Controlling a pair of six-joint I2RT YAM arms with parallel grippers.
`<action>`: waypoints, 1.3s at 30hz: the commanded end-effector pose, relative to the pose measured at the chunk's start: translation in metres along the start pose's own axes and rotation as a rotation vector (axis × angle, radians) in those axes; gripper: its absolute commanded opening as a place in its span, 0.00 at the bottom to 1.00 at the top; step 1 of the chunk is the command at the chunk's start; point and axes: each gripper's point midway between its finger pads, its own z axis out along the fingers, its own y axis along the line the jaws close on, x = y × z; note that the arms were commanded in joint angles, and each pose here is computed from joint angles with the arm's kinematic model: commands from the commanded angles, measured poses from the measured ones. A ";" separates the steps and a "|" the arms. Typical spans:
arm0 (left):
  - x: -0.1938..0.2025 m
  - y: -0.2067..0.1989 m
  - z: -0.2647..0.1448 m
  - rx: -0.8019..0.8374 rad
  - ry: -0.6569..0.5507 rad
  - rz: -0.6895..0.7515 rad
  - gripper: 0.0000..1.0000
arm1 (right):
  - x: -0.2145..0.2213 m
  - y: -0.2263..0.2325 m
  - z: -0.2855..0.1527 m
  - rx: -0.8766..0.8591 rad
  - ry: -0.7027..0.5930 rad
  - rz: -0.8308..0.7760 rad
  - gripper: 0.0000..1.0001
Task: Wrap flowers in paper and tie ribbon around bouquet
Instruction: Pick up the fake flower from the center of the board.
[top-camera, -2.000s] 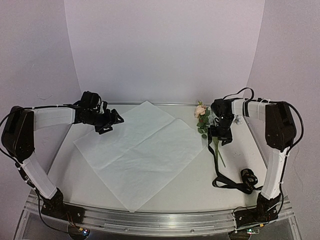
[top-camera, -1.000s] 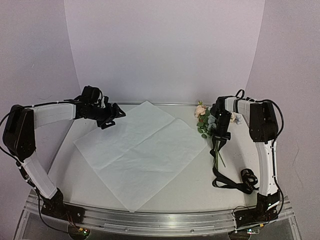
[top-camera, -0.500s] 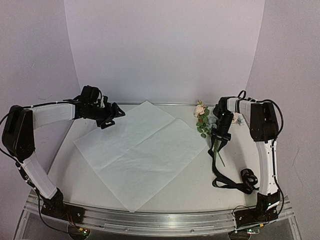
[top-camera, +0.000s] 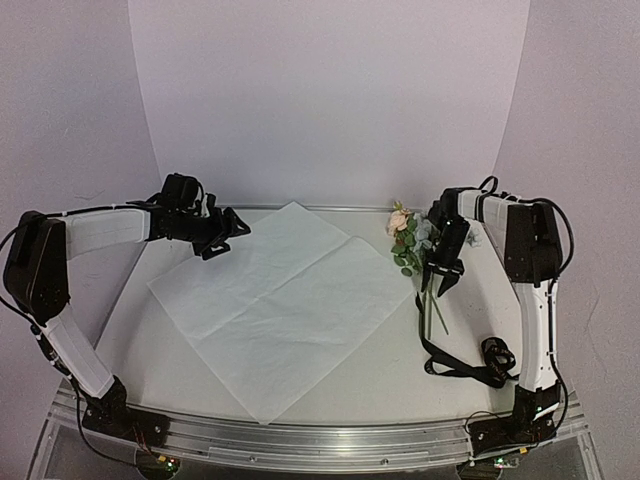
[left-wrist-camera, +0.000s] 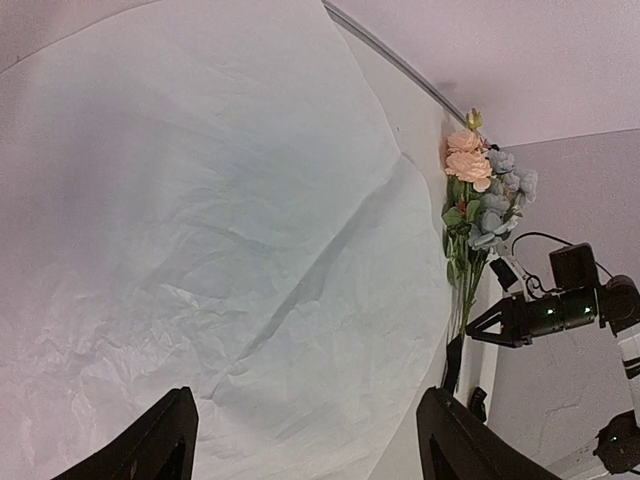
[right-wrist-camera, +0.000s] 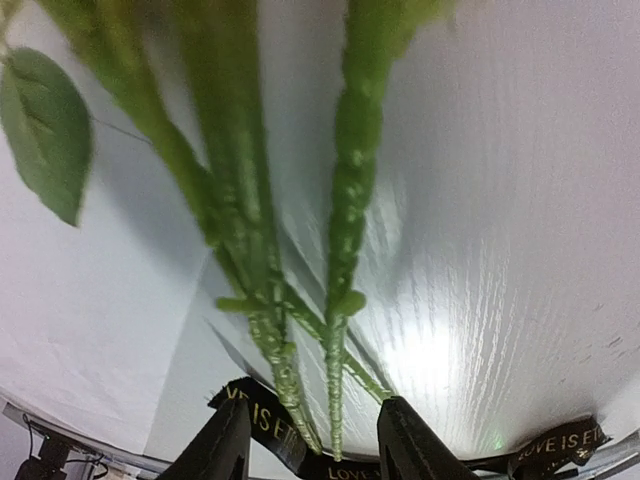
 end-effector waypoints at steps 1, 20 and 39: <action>-0.011 -0.025 -0.012 0.071 -0.043 0.027 0.78 | -0.004 0.009 -0.001 -0.019 0.033 0.029 0.45; -0.008 -0.049 -0.028 0.140 -0.062 0.049 0.77 | 0.056 -0.013 0.022 0.032 0.216 0.160 0.40; 0.006 -0.035 -0.022 0.127 -0.041 0.042 0.77 | 0.097 -0.030 0.057 0.111 -0.120 -0.094 0.35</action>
